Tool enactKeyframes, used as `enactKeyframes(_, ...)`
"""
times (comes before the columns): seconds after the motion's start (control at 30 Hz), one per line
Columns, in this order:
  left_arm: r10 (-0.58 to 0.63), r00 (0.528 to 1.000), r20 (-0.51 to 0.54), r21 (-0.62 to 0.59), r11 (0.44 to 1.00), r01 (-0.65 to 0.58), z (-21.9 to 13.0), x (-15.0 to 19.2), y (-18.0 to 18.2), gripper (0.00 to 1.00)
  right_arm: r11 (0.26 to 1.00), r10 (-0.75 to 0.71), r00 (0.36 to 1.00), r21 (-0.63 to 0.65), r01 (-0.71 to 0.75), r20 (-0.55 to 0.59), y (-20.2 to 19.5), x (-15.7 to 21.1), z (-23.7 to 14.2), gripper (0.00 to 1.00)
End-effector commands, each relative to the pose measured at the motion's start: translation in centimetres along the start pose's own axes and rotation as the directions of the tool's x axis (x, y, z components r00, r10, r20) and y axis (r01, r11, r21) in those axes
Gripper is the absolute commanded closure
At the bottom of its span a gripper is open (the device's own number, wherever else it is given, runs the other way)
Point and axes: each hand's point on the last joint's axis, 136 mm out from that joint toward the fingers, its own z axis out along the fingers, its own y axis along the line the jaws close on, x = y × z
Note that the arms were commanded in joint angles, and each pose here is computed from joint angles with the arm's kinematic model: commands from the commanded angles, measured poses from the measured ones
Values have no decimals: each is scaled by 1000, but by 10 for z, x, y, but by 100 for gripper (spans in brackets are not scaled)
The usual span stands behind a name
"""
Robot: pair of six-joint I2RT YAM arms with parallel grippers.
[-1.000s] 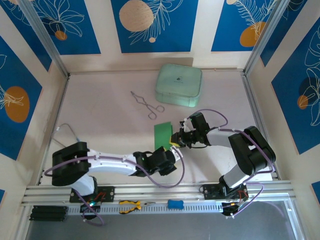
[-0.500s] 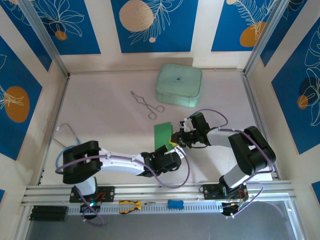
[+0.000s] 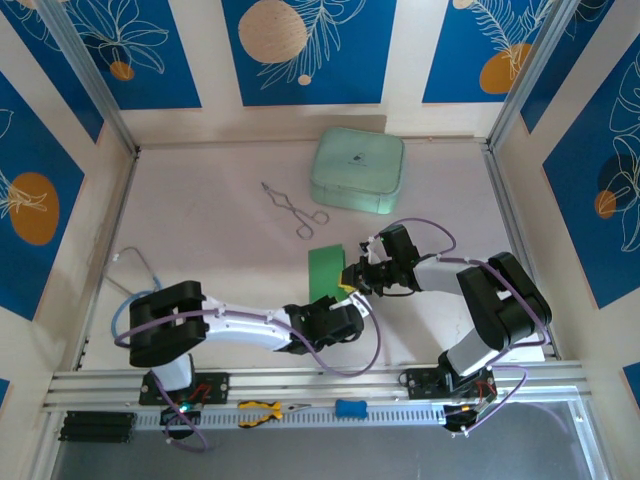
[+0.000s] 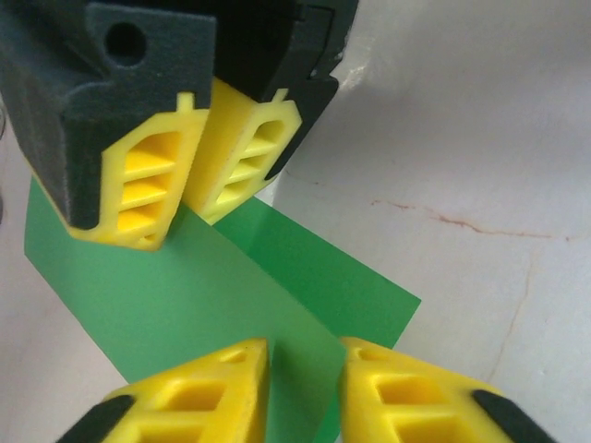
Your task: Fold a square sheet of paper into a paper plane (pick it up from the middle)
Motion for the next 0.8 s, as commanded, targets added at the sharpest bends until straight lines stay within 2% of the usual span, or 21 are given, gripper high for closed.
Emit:
enactKeyframes(0.0, -28, 999, 22, -6, 1000, 29, -7, -5, 3, 81, 1000, -9, 1000, -10, 9, -3, 5, 0, -4, 81)
enactKeyframes(0.17, -71, 997, 28, 19, 997, 71, -9, -6, 3, 94, 1000, -5, 1000, 8, 5, 19, 2, -2, -7, 81)
enactKeyframes(0.33, -189, 982, 23, 97, 978, 186, -11, -7, 6, 100, 996, 27, 994, 76, -35, 103, -10, -6, -23, 77)
enactKeyframes(0.43, -326, 945, 1, 247, 916, 316, -12, -10, 3, 100, 993, 53, 984, 96, -70, 167, -16, -10, -38, 74)
enactKeyframes(0.5, -421, 907, -23, 352, 845, 401, -14, -14, 2, 100, 991, 60, 975, 106, -85, 212, -18, -10, -50, 68)
enactKeyframes(0.57, -490, 870, -47, 428, 777, 461, -16, -18, 4, 100, 991, 53, 969, 110, -81, 243, -16, -9, -60, 66)
enactKeyframes(0.63, -542, 838, -67, 478, 720, 503, -19, -21, 6, 100, 991, 47, 965, 108, -77, 256, -13, -5, -67, 65)
enactKeyframes(0.77, -600, 795, -90, 522, 651, 551, -19, -24, 11, 100, 995, 62, 977, 64, -77, 206, -7, 10, -60, 69)
